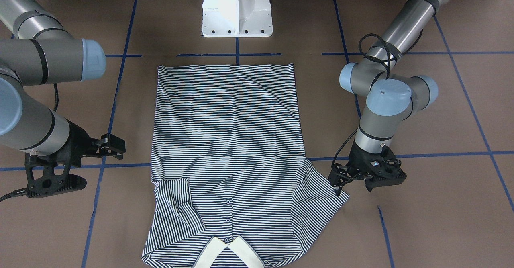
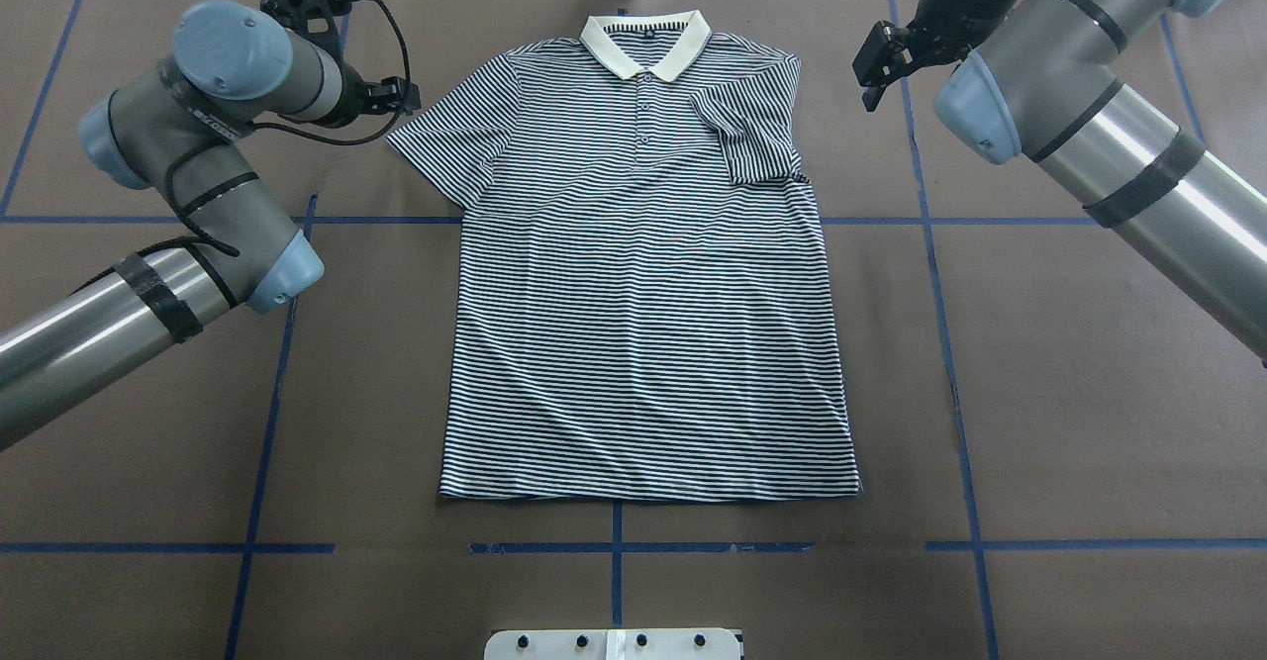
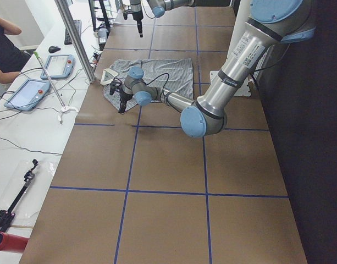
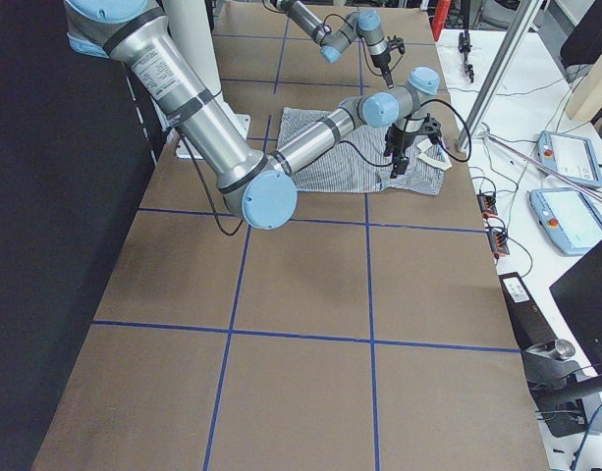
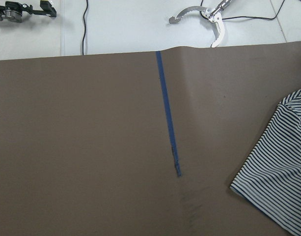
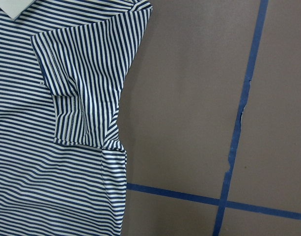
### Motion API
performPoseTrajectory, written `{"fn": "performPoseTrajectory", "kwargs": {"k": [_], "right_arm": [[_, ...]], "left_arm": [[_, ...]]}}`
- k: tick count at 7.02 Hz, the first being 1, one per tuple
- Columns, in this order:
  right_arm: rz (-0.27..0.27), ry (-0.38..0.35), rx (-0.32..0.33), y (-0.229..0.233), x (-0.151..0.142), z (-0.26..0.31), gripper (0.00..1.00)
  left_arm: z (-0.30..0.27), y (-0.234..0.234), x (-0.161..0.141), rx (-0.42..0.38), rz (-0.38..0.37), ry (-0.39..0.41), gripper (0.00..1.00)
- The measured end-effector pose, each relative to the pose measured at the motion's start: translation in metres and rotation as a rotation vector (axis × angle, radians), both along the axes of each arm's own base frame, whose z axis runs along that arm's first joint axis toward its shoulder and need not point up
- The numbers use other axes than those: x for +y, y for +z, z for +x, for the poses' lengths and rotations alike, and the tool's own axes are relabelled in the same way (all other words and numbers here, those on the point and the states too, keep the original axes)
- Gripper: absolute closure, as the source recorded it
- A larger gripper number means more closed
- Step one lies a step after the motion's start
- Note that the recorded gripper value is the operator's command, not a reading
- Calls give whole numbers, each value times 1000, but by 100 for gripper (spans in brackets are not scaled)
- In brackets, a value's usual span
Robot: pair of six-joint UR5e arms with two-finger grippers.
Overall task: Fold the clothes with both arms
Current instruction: 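Release the sleeve and raise the right gripper while the left arm approaches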
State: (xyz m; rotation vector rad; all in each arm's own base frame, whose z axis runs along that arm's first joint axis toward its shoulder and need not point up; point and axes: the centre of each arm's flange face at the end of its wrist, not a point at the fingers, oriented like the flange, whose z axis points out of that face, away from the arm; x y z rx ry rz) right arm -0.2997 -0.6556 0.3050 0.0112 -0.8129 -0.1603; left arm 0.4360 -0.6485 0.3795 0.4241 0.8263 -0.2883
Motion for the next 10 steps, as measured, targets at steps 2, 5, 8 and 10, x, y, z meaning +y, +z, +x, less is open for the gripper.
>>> {"fn": "performPoseTrajectory", "kwargs": {"k": [2, 5, 8, 10], "right_arm": [[36, 38, -2, 7, 4, 2, 0], [38, 59, -7, 6, 5, 0, 0], [30, 65, -8, 6, 5, -1, 0], [26, 66, -5, 8, 6, -1, 0]], "left_arm": [[25, 10, -2, 6, -16, -3, 3], [34, 21, -4, -8, -9, -15, 33], [36, 17, -4, -12, 0, -9, 100], [37, 12, -4, -11, 7, -4, 100]]}}
